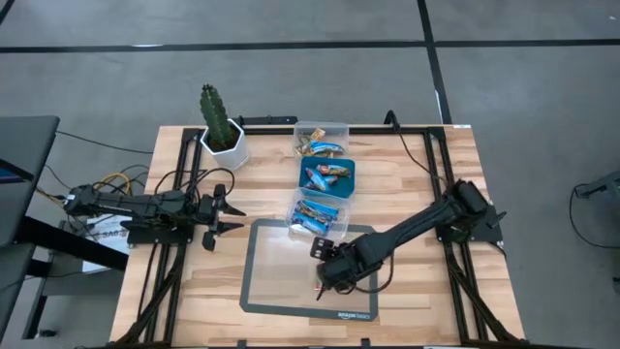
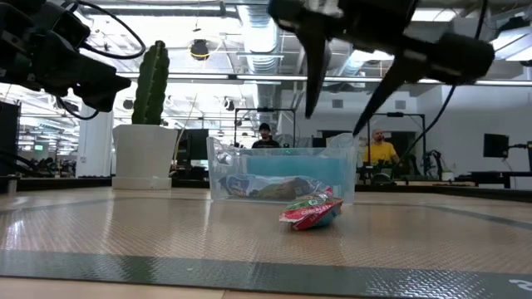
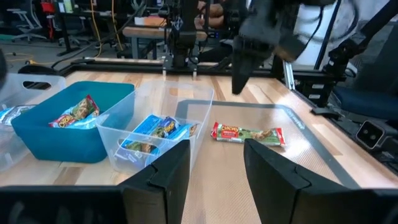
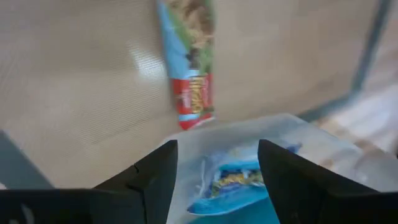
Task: Pick and place Granola Bars by type
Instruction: Put the red granola bar into the blue bin
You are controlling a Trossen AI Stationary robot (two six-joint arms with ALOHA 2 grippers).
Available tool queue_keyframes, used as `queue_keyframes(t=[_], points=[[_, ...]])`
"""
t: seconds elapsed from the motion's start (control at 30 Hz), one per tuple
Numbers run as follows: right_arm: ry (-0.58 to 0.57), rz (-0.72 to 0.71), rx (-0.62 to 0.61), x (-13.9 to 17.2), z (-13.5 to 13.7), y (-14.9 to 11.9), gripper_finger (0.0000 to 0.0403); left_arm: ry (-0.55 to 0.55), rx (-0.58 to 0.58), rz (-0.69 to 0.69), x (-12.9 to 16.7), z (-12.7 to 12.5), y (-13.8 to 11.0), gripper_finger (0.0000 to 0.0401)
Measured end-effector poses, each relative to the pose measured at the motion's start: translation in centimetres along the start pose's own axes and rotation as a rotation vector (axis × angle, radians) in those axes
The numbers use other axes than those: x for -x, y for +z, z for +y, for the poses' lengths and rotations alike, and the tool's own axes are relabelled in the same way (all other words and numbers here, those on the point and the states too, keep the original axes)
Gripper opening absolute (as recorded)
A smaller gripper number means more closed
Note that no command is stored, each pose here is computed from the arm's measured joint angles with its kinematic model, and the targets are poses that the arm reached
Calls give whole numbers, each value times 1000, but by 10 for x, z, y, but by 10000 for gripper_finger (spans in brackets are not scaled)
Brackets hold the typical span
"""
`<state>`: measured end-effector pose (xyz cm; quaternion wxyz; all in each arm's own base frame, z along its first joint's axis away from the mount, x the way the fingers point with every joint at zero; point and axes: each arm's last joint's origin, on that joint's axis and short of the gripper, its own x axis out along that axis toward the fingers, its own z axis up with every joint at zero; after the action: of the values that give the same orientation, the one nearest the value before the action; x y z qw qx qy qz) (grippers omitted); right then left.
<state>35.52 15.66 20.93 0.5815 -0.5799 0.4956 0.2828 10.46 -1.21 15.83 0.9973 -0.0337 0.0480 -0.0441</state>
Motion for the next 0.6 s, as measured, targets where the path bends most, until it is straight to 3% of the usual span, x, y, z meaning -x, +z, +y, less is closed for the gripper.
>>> queue_keyframes(t=[0.2, 0.5, 0.6], points=[[57, -6, 73, -26, 5, 13, 216, 1, 0, 13, -1, 0, -1, 144], [12, -63, 124, -51, 1, 29, 216, 1, 0, 14, -1, 0, -1, 144], [68, -43, 136, -59, 6, 28, 216, 1, 0, 15, -1, 0, -1, 144]])
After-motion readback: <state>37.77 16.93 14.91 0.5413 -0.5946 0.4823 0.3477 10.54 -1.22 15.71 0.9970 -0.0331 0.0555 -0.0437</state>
